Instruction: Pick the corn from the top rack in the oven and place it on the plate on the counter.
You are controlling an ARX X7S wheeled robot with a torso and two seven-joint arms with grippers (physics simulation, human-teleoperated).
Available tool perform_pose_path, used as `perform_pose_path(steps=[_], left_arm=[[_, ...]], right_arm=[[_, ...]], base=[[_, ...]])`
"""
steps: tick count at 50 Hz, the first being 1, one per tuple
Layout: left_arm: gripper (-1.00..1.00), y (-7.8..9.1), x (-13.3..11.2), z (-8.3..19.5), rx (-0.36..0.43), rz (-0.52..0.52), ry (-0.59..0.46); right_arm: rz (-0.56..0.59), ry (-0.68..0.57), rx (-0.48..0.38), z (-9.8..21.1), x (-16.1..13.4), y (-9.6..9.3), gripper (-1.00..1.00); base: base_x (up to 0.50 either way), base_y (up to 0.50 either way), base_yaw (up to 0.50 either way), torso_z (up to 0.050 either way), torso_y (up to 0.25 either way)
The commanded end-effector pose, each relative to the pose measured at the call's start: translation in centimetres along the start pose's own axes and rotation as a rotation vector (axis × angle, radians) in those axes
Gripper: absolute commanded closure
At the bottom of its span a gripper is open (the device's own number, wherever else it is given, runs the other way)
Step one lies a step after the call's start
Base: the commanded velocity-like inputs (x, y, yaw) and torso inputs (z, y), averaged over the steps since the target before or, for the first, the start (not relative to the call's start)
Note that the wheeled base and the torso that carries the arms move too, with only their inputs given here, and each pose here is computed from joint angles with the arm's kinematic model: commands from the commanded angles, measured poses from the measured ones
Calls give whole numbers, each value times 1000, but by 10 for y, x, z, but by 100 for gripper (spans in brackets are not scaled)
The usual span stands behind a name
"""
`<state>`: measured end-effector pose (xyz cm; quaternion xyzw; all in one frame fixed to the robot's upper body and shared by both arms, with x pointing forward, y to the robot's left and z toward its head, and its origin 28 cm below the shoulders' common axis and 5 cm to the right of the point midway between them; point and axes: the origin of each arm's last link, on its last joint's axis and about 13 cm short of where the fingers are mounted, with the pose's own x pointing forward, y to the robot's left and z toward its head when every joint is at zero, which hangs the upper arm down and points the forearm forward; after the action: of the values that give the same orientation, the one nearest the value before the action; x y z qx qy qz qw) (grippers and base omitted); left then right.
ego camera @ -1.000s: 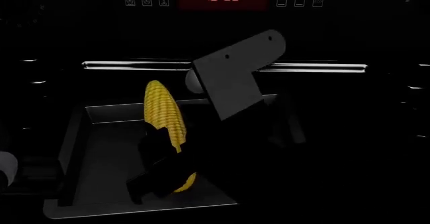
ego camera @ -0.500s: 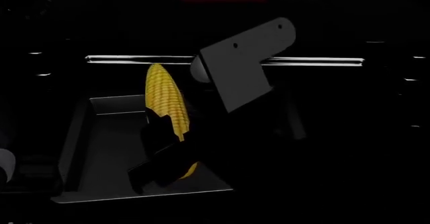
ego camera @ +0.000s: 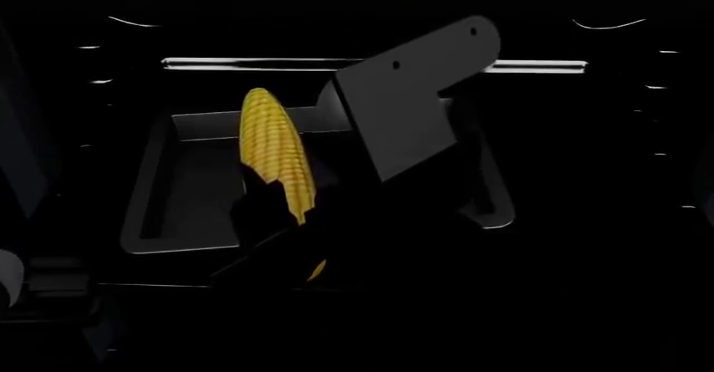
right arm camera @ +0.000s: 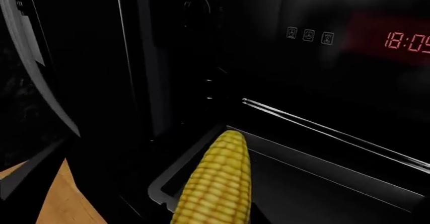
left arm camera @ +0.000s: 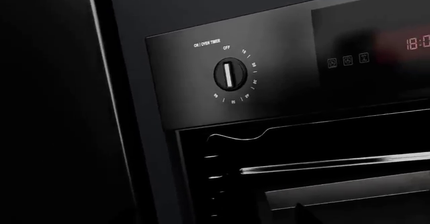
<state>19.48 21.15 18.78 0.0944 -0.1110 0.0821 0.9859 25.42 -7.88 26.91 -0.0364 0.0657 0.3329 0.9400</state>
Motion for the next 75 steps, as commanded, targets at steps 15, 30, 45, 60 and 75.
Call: perform_pose_path(steps=[15,30,45,60,75], left_arm=[[-100,-1,0,-6,-23,-8,-21],[-100,1,-2,0,-22,-12,-27],[-100,1,-2,-1,-19,-11,-23],[-100,-1,-2,-2,-17,-14,-22],[-100,0,-2,1,-18,-16,-23]], right_arm=[[4,-55,19,6,-1,0,100],[8,-55,15,6,-4,1,100],[12,-53,20,6,-2,-1,100],[14,-56,25,6,-3,-1,100],[11,-57,23,7,-5,0,100]], base=[[0,-423,0,0,0],[0,-500,0,0,0],[0,-500,0,0,0],[0,-500,0,0,0],[0,-500,0,0,0]])
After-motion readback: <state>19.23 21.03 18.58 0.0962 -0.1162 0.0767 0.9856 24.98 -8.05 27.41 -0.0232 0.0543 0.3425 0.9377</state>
